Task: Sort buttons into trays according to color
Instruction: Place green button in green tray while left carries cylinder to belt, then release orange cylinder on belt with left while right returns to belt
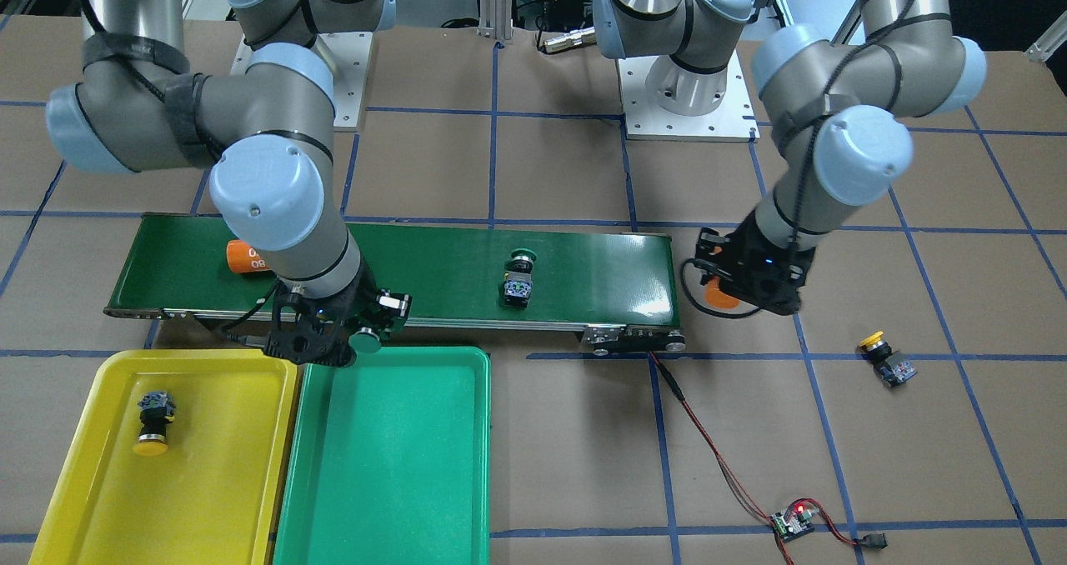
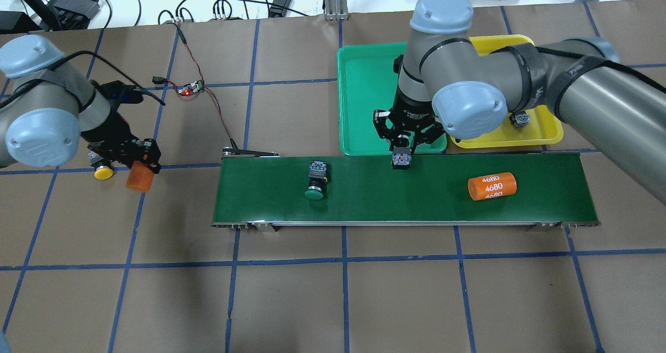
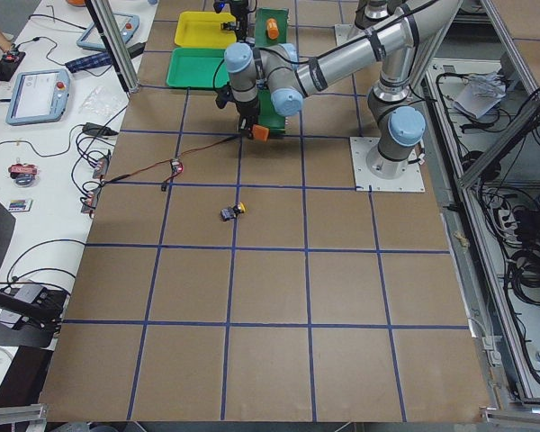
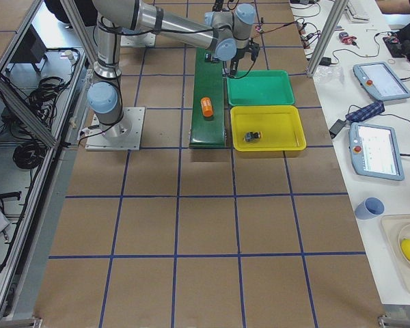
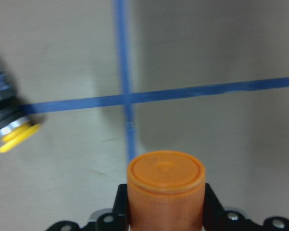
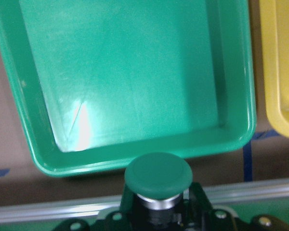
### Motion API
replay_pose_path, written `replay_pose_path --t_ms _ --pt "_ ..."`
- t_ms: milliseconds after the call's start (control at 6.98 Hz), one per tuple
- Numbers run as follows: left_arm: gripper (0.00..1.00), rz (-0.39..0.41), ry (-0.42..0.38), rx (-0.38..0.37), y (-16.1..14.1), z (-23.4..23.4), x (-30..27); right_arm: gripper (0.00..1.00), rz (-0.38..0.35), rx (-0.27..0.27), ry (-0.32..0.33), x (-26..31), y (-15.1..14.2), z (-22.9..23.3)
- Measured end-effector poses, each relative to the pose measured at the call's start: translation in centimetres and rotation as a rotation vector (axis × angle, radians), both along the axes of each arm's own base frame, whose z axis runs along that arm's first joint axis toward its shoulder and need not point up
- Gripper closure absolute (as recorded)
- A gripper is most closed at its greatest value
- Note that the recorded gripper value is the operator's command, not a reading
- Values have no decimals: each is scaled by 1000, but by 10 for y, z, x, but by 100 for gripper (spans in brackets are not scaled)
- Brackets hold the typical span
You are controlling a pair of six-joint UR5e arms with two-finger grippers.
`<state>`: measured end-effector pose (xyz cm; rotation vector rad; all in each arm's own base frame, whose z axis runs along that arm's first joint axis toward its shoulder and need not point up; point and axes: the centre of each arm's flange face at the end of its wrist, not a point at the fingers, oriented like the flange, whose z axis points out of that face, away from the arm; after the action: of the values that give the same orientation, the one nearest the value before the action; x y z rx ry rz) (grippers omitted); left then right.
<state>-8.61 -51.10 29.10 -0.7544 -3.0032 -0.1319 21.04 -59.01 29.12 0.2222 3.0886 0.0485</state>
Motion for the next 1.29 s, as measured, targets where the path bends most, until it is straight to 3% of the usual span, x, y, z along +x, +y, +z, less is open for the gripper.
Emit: replay_pose_path --t_ms 143,287,430,573,717,860,1290 --pt "100 -242 8 -13 15 3 -51 100 11 -43 24 -10 -22 -22" --pt "100 -439 20 -18 28 2 -78 69 15 -63 36 -14 -35 -44" --pt "100 -589 31 -24 39 0 -89 1 16 -77 39 -15 -42 -55" --pt "100 -712 34 -43 48 -5 -93 0 16 -102 38 -16 -47 -61" --pt "45 -779 31 -64 52 -15 -93 0 11 -124 38 -17 -51 -66" --pt "0 -802 29 -72 55 -26 -95 0 3 -133 38 -19 -53 -70" --pt "0 -778 10 -119 63 -13 -103 0 -13 -143 38 -31 -47 -41"
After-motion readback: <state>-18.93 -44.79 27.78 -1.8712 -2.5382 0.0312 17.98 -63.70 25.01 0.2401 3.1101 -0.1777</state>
